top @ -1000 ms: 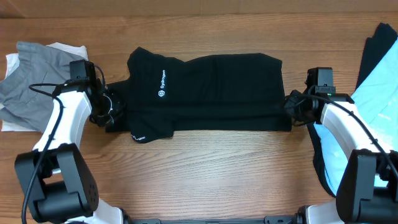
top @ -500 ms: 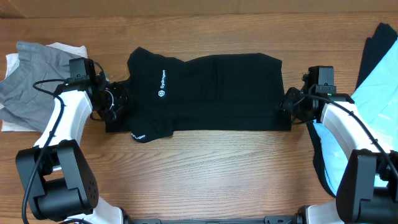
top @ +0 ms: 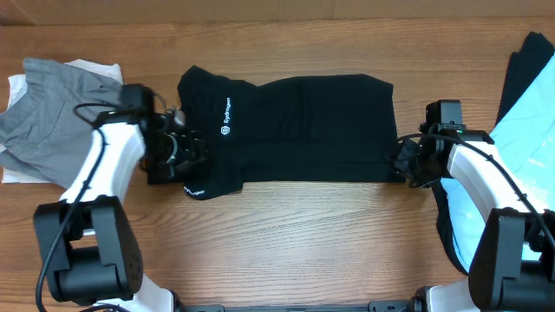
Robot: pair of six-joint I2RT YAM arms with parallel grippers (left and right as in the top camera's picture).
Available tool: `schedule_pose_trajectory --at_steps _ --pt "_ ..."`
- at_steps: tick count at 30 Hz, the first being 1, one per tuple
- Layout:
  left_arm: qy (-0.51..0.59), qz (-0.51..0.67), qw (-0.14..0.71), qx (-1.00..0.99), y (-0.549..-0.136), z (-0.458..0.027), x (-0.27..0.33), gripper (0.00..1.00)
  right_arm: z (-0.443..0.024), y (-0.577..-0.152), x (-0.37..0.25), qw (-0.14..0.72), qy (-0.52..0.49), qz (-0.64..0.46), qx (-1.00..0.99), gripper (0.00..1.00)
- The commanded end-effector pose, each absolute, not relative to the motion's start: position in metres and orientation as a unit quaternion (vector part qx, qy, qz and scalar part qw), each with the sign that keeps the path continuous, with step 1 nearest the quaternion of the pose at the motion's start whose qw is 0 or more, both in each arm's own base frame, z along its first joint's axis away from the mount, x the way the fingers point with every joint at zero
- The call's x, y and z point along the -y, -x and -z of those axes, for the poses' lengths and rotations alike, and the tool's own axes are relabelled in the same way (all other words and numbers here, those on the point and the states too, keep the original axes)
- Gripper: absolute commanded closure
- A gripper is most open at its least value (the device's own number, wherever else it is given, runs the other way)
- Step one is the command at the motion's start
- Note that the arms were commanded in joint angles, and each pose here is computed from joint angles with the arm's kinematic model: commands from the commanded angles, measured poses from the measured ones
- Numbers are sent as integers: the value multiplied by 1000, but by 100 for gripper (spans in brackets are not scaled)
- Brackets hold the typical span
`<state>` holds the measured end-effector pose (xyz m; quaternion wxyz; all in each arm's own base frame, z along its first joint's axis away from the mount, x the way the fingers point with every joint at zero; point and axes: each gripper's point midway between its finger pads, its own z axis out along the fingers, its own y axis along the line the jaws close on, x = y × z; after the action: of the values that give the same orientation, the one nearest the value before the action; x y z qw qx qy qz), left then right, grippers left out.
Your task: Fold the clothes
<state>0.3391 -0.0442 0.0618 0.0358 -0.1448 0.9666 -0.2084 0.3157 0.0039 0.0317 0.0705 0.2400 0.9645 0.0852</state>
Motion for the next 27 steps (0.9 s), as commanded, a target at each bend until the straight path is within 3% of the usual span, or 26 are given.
schedule_pose_trajectory --at_steps 1,11,27 --pt "130 120 79 -981 -346 -77 32 29 -31 -317 0 72 -231 -76 -967 56" --pt "67 127 133 -981 -345 -115 75 34 -17 -320 0 81 -230 -78 -967 82" --pt "-9 90 46 -995 -325 -54 124 32 14 -316 -2 43 -231 -75 -969 83"
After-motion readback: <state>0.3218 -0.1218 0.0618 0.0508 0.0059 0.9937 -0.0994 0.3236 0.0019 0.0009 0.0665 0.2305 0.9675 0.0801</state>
